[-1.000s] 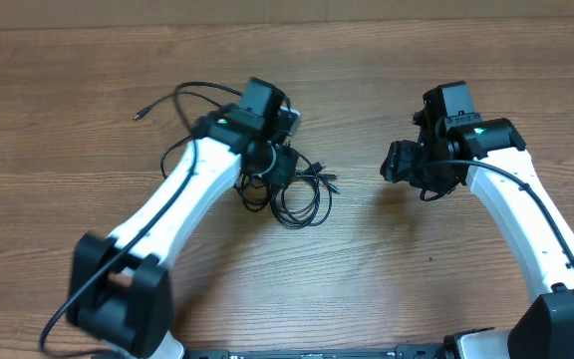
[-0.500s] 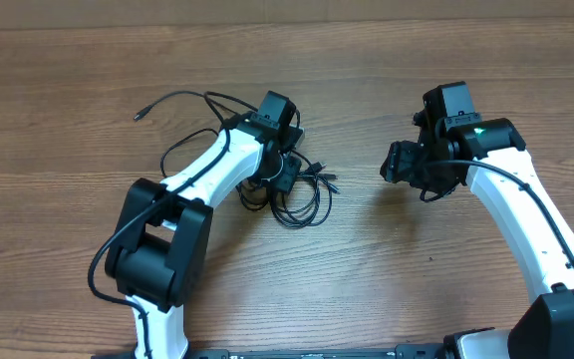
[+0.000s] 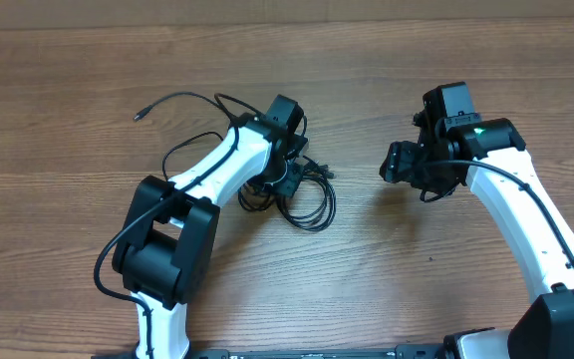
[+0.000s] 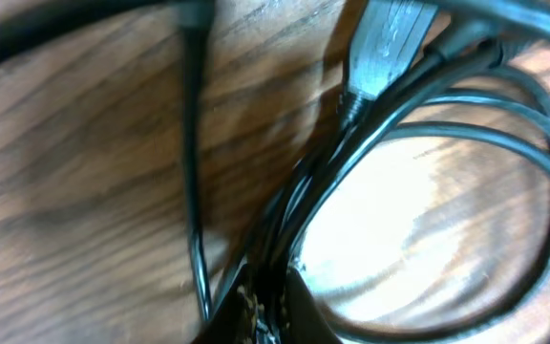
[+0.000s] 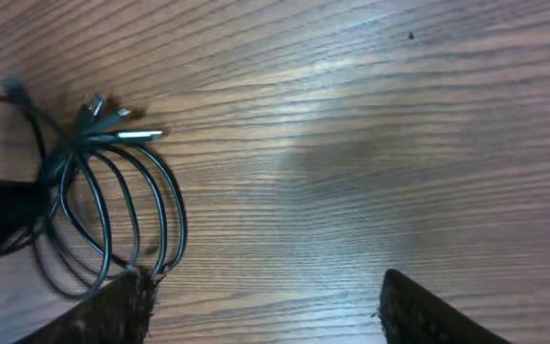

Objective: Untangle cables

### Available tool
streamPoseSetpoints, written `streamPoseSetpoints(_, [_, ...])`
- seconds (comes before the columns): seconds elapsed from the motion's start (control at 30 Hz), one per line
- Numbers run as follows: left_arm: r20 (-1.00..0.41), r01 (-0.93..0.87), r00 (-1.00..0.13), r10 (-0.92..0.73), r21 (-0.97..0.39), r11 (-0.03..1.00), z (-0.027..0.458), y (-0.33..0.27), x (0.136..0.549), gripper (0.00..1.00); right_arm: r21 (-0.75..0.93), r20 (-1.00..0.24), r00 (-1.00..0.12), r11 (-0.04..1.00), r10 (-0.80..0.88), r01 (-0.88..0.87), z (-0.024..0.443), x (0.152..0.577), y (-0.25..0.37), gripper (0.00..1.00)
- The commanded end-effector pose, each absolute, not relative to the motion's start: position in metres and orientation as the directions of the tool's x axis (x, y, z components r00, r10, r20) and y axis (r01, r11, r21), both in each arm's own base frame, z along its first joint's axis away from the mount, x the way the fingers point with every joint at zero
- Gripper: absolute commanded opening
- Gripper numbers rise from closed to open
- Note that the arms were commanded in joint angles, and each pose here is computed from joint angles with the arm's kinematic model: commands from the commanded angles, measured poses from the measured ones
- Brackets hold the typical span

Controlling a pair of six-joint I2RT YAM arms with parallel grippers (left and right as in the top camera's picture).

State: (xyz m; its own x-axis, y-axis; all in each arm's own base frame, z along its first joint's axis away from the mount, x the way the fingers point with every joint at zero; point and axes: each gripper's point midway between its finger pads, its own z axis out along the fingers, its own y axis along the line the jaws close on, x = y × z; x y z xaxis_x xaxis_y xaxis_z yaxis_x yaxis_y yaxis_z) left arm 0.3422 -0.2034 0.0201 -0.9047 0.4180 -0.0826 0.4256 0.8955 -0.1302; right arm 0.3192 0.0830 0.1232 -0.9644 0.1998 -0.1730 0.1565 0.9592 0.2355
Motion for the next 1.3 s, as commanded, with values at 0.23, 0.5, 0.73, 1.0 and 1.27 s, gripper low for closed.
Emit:
streamPoseSetpoints(0.23, [-0.384, 0.449, -0.851, 0.358, -0.177, 0.876, 0.212, -0.215, 0.380, 0.04, 0.669, -0.279, -0.957, 0.699, -0.078, -0.252, 0.176, 0.315, 0.172, 0.75])
streamPoseSetpoints(0.5, [-0.368, 0.447, -0.857, 0.361, -0.180, 0.876, 0.225, -0.207, 0.364, 0.04, 0.793, -0.413, -0.905, 0.450, -0.101, -0.411, 0.222, 0.319, 0.204, 0.72])
streamPoseSetpoints(0.73, [-0.382, 0.449, -0.852, 0.359, -0.179, 0.876, 0.233, -0.205, 0.360, 0.04, 0.798, -0.444, -0.888, 0.396, -0.120, -0.453, 0.231, 0.316, 0.215, 0.62])
streamPoseSetpoints(1.0, [-0.374, 0.319, -0.880, 0.292, -0.013, 0.948, 0.235, -0.169, 0.368, 0.04, 0.795, -0.450, -0.884, 0.393, -0.130, -0.462, 0.231, 0.314, 0.218, 0.68])
streamPoseSetpoints(1.27, [-0.461, 0.339, -0.852, 0.247, -0.127, 0.932, 0.263, -0.186, 0.364, 0.04, 0.813, -0.455, -0.880, 0.340, -0.135, -0.472, 0.239, 0.310, 0.222, 0.78])
